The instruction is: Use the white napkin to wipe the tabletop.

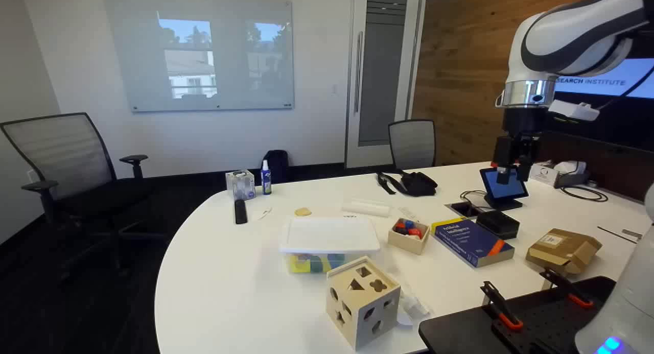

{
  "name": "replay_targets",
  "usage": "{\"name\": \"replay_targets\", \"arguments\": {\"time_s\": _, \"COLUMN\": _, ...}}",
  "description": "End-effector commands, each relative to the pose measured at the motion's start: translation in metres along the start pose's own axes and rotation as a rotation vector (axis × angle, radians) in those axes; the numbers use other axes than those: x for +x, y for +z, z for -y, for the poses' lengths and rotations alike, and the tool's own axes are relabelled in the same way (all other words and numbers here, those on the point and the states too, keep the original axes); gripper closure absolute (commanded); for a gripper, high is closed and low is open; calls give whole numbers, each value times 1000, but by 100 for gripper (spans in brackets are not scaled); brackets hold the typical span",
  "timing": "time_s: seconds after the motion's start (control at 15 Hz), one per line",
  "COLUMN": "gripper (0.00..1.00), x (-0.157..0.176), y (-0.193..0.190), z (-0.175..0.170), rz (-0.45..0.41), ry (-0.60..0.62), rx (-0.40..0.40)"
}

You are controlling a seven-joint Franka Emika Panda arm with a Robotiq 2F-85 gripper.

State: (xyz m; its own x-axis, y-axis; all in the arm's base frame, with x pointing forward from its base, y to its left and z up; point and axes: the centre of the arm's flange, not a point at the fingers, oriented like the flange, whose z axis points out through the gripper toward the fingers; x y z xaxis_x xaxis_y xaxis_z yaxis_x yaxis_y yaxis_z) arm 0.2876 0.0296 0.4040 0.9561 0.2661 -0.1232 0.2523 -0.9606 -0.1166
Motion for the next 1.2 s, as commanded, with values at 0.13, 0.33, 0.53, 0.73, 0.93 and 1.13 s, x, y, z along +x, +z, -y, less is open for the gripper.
{"name": "replay_targets", "arguments": {"time_s": 0.13, "gripper": 0, "x": 0, "y": 3, "z": 0, "rz": 9, "ry": 1, "rx": 1}}
{"name": "replay_targets", "arguments": {"time_s": 0.33, "gripper": 0, "x": 15, "y": 11, "z": -3, "rz": 8, "ry": -20, "rx": -12}}
{"name": "replay_targets", "arguments": {"time_s": 0.53, "gripper": 0, "x": 44, "y": 31, "z": -8, "rz": -15, "ry": -58, "rx": -22}}
{"name": "replay_targets", "arguments": {"time_s": 0.73, "gripper": 0, "x": 82, "y": 64, "z": -13, "rz": -25, "ry": -106, "rx": -37}}
{"name": "replay_targets", "arguments": {"time_s": 0.93, "gripper": 0, "x": 113, "y": 105, "z": -16, "rz": -10, "ry": -159, "rx": -51}}
{"name": "replay_targets", "arguments": {"time_s": 1.13, "gripper": 0, "x": 137, "y": 147, "z": -16, "rz": 16, "ry": -206, "rx": -67}}
